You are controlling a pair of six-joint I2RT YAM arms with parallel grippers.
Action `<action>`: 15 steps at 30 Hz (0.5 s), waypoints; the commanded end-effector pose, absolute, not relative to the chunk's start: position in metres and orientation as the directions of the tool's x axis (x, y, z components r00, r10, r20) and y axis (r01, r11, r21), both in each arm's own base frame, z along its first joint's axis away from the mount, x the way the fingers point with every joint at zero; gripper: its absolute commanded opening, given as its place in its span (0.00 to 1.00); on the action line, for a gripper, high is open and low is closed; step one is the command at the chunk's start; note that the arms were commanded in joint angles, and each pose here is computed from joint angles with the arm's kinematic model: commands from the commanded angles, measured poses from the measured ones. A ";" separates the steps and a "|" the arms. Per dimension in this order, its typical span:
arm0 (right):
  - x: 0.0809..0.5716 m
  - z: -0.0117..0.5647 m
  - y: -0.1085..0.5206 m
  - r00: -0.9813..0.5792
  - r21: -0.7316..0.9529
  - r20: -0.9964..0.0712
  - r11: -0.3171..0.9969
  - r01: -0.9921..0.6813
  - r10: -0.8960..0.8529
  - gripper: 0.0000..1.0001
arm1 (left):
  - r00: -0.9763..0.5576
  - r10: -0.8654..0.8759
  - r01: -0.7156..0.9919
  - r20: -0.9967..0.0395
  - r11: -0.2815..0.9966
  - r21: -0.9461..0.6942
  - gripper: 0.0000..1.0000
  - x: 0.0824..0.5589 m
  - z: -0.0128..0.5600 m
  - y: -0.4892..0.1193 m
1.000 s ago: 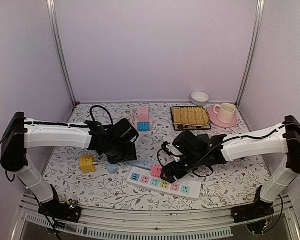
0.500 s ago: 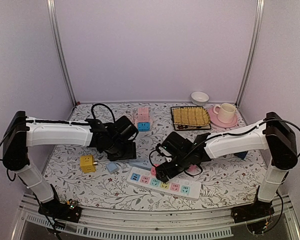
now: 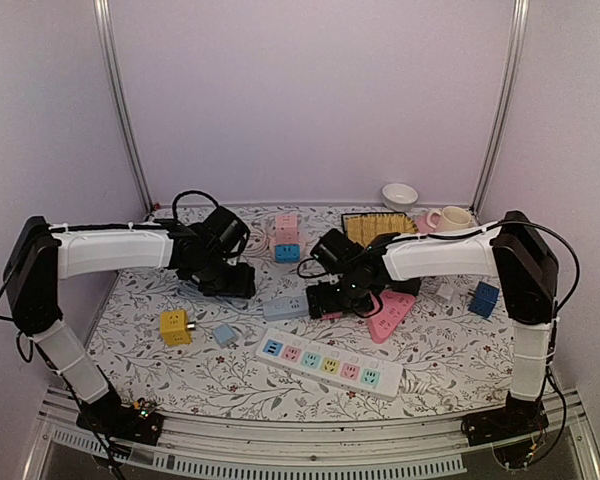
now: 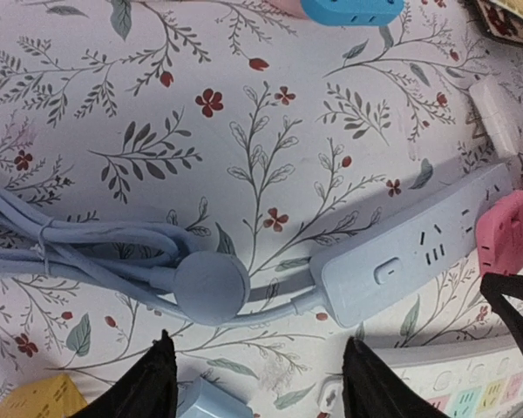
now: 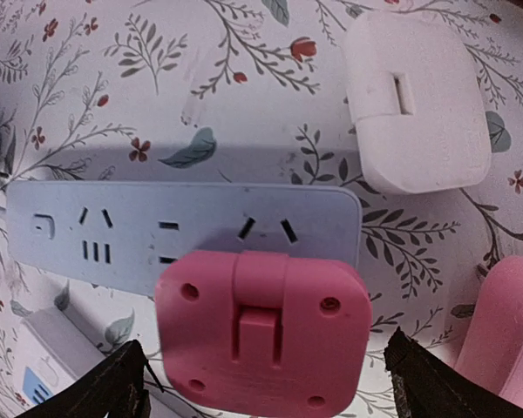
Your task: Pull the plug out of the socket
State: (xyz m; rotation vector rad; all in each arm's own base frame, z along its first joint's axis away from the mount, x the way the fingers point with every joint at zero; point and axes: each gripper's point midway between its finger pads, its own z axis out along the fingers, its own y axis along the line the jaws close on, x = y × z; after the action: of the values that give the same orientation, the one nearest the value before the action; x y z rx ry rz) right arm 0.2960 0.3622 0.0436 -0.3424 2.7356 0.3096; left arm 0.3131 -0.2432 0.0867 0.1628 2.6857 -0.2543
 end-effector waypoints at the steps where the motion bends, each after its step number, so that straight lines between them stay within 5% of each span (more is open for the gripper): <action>1: 0.294 0.057 0.385 -0.914 0.185 -0.387 0.960 -0.211 -0.126 0.96 | -0.873 0.174 0.284 -0.456 0.941 -0.185 0.65 0.322 0.088 -0.258; 15: 0.310 0.043 0.373 -0.930 0.087 -0.355 0.987 -0.134 -0.095 0.96 | -0.863 0.212 0.357 -0.459 0.898 -0.257 0.65 0.333 0.075 -0.280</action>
State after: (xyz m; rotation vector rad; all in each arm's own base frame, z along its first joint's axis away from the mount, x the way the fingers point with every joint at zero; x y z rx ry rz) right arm 0.3031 0.3860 0.0533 -0.2122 2.7528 0.2326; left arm 0.3210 -0.2704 0.0718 0.3852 2.6729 -0.4155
